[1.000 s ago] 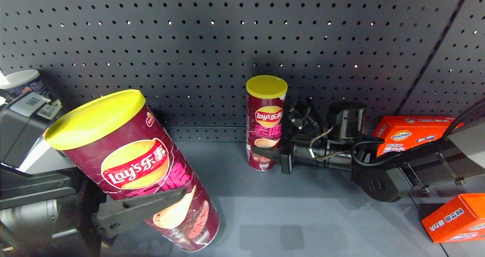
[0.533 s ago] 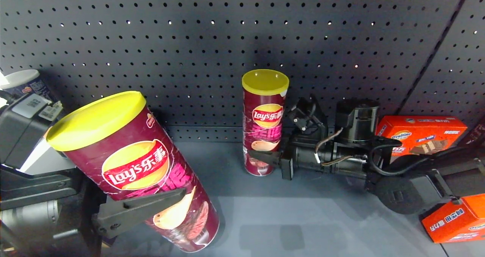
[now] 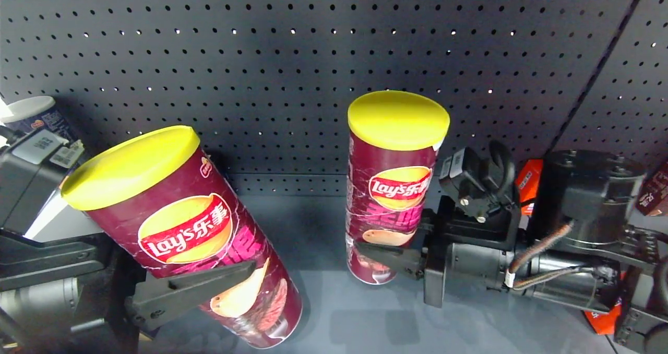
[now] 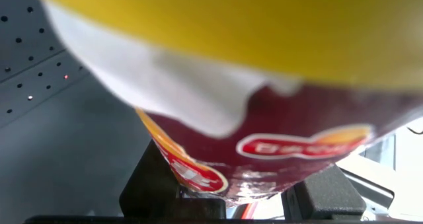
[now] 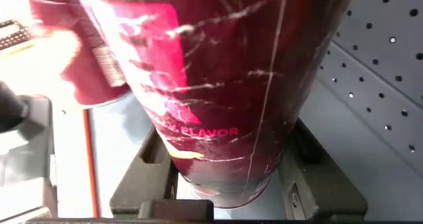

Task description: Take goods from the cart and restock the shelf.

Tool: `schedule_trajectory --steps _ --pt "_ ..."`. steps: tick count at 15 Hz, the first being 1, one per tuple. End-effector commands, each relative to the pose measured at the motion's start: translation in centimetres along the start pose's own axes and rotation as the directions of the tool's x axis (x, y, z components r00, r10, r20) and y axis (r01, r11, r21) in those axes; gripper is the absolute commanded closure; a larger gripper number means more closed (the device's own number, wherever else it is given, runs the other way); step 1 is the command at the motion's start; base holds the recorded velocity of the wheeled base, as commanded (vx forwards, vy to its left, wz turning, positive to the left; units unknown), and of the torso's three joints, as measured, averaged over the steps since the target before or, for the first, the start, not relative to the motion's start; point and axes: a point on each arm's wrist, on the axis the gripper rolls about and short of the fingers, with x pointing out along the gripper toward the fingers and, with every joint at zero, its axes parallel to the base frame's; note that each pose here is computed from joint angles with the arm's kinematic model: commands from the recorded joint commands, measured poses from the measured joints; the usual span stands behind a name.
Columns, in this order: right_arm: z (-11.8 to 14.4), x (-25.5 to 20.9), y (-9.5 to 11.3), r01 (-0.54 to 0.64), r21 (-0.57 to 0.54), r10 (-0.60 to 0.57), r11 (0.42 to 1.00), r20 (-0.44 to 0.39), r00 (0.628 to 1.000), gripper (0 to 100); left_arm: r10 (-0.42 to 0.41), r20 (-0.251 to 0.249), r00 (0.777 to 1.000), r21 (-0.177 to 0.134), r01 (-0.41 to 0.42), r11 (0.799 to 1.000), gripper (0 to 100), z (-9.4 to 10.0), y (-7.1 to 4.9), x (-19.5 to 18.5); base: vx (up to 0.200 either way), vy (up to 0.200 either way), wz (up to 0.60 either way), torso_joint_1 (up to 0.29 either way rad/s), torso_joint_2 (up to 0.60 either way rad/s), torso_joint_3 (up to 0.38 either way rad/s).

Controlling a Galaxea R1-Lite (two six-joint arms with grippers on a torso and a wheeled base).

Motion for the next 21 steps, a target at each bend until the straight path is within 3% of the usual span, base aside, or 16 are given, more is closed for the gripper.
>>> schedule_trajectory --steps 1,5,10,21 --pt "0.7 -2.1 1.7 0.0 -0.01 0.001 1.0 0.023 1.0 100 -0.006 0.003 1.0 0.003 0.006 1.0 100 0.0 -0.1 0.0 0.0 0.0 0.0 0.0 0.0 0.0" --pt "-0.3 -4.4 3.1 0.0 -0.003 0.0 1.0 0.0 1.0 100 -0.012 0.006 1.0 0.005 0.012 1.0 100 0.1 -0.2 0.0 0.0 0.0 0.0 0.0 0.0 0.0" --pt "-3.8 -6.3 4.2 0.001 0.042 -0.001 0.999 -0.017 1.0 100 -0.031 0.014 0.999 0.017 0.031 0.999 100 0.2 -0.9 -0.1 0.0 0.0 0.0 0.0 0.0 0.0" --pt "-6.4 -3.4 3.9 0.0 0.068 0.002 0.998 -0.021 1.0 100 0.004 0.013 1.0 0.016 -0.004 1.0 100 0.2 -0.8 0.0 0.0 0.0 0.0 0.0 0.0 0.0"
